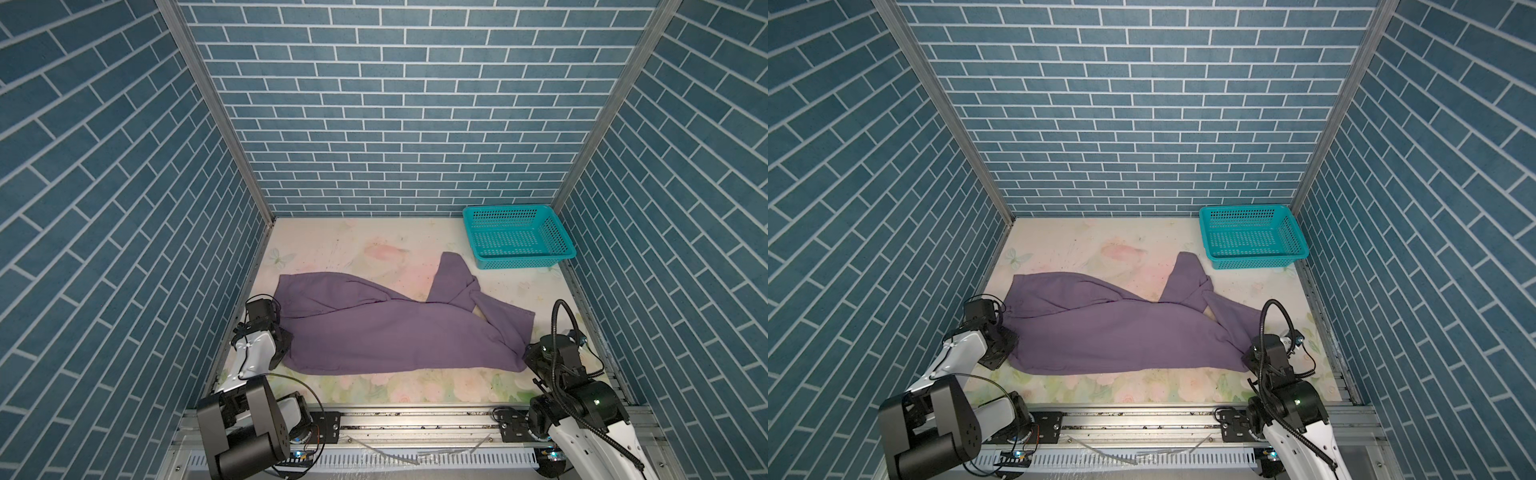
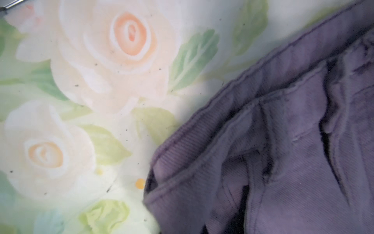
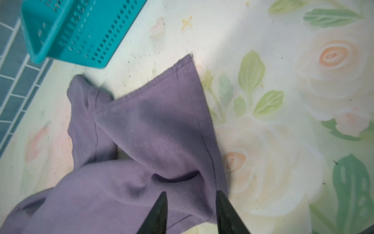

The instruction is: Fold and stack the trousers

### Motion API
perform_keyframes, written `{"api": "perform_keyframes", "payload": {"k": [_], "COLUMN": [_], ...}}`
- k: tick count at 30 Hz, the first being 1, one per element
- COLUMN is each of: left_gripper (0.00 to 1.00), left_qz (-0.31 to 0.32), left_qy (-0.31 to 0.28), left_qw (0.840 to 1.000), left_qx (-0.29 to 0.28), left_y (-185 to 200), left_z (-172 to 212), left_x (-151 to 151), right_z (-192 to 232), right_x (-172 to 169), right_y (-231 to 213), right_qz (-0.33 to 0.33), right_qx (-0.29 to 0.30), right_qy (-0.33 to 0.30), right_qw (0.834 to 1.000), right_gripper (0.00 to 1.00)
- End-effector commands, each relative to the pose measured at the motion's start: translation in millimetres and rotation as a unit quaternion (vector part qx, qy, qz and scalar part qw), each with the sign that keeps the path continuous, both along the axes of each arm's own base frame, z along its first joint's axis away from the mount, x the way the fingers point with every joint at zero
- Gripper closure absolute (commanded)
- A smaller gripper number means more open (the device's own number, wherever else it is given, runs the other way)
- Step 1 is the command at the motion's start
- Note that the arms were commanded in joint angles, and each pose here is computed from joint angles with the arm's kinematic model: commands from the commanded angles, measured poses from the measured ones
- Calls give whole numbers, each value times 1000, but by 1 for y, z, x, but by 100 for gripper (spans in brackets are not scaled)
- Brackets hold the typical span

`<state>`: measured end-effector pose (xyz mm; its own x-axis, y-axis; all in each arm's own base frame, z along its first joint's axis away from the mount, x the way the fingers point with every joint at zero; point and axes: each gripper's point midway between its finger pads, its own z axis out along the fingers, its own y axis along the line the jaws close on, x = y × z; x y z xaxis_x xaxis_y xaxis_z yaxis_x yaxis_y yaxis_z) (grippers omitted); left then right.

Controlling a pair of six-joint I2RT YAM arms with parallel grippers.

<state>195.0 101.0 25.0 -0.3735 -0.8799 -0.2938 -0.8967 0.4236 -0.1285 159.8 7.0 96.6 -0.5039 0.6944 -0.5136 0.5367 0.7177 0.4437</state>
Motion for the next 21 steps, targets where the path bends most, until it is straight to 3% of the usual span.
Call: {"api": "perform_keyframes", "payload": {"k": [1, 5, 10, 16, 21], "left_gripper": [100, 100, 100, 99, 98], "left_qz": [5, 9, 9, 8, 1], "left_qy": [27, 22, 12, 9, 19], "left_qw": [999, 1000, 1000, 1000, 1000], "left_qx": [18, 21, 24, 23, 18], "left_y": [6, 7, 7, 7, 8], "left_z": [0, 4, 9, 10, 7], "left_x": [-15, -15, -13, -11, -8], "right_z": [10, 36, 48, 21, -5], "right_x": [-5, 40, 96, 139, 153], "right_y": [-20, -1, 30, 69, 72], "right_qz": [-21, 64, 148, 236, 262], "right_qx": [-69, -136, -160, -145, -142], "right_qy": [48, 77, 82, 123, 161], "right_qw": [996, 986, 972, 953, 941], "right_gripper": [59, 58, 57, 53, 54]}}
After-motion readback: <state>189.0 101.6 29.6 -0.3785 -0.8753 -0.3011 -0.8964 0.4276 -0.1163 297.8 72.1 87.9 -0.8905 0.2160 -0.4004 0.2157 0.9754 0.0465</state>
